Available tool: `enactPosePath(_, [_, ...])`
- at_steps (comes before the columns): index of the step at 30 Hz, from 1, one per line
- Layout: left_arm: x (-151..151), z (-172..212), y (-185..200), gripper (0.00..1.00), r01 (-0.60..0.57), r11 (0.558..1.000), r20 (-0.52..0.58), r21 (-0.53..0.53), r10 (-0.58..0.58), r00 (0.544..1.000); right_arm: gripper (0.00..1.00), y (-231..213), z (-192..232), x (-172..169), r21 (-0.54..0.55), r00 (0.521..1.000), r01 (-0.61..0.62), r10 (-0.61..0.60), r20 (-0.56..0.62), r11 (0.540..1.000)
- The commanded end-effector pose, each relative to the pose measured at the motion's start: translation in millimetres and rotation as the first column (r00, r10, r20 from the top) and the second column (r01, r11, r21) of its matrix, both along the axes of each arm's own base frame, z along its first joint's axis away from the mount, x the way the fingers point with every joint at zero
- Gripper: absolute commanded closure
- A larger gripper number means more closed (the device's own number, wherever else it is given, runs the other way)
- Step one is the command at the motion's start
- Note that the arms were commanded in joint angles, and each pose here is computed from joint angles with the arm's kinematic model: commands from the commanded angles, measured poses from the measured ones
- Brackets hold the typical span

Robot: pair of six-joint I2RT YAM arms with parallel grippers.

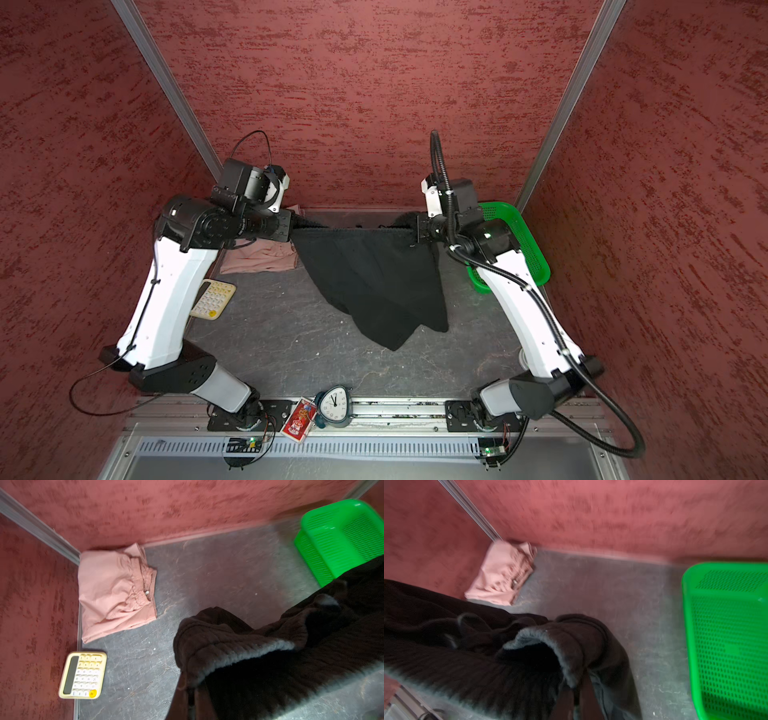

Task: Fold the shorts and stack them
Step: 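Lift the black sweatpants by the waistband with both grippers, raising them high, then lay the sweatpants flat on the table with both grippers and release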

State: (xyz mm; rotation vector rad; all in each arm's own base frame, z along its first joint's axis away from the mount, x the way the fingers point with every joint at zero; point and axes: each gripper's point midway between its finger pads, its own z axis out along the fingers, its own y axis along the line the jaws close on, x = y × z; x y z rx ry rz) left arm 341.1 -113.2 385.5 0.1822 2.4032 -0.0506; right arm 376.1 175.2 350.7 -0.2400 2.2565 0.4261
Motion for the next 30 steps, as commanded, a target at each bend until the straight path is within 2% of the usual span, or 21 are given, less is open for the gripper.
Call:
enactPosePath(1, [44,-3,13,1.0,-0.039,0.999,0.036,-0.013,0.039,0.999,1.0,-21,22,40,-0.027,0.992,0.083,-0.08,0.102,0.996])
enactPosePath(5, [105,26,6,1.0,-0.004,0.999,0.19,-0.044,0.012,0.982,1.0,-24,58,102,0.047,0.972,0.068,-0.076,0.22,0.997])
enactPosePath(8, [128,69,-1,1.0,0.027,0.998,0.364,-0.05,-0.007,0.932,1.0,-13,106,120,0.092,0.935,-0.012,-0.022,0.353,0.996])
enactPosePath(12, [122,136,-3,1.0,0.081,0.996,0.584,-0.047,-0.038,0.811,1.0,-6,154,114,0.115,0.873,-0.083,0.017,0.487,0.99])
enactPosePath(16, [99,157,1,1.0,0.102,0.994,0.68,-0.038,-0.049,0.731,1.0,-10,160,97,0.104,0.836,-0.097,0.024,0.548,0.99])
enactPosePath(18, [89,145,7,1.0,0.086,0.996,0.706,-0.029,-0.04,0.707,1.0,-16,157,81,0.102,0.811,-0.093,0.016,0.585,0.99])
enactPosePath(19, [84,135,11,1.0,0.078,0.996,0.703,-0.037,-0.03,0.711,1.0,-19,153,73,0.104,0.803,-0.09,0.01,0.596,0.991])
enactPosePath(22, [71,78,28,1.0,0.026,0.996,0.642,-0.09,0.038,0.766,1.0,-29,121,42,0.104,0.802,-0.079,0.001,0.597,0.991])
enactPosePath(27, [42,-67,43,1.0,-0.082,0.974,0.446,-0.213,0.171,0.879,1.0,-37,-6,6,0.181,0.893,-0.053,-0.035,0.449,0.982])
enactPosePath(30, [15,-144,54,1.0,-0.191,0.948,0.285,-0.254,0.263,0.922,1.0,-47,-73,-23,0.232,0.94,0.009,-0.087,0.329,0.973])
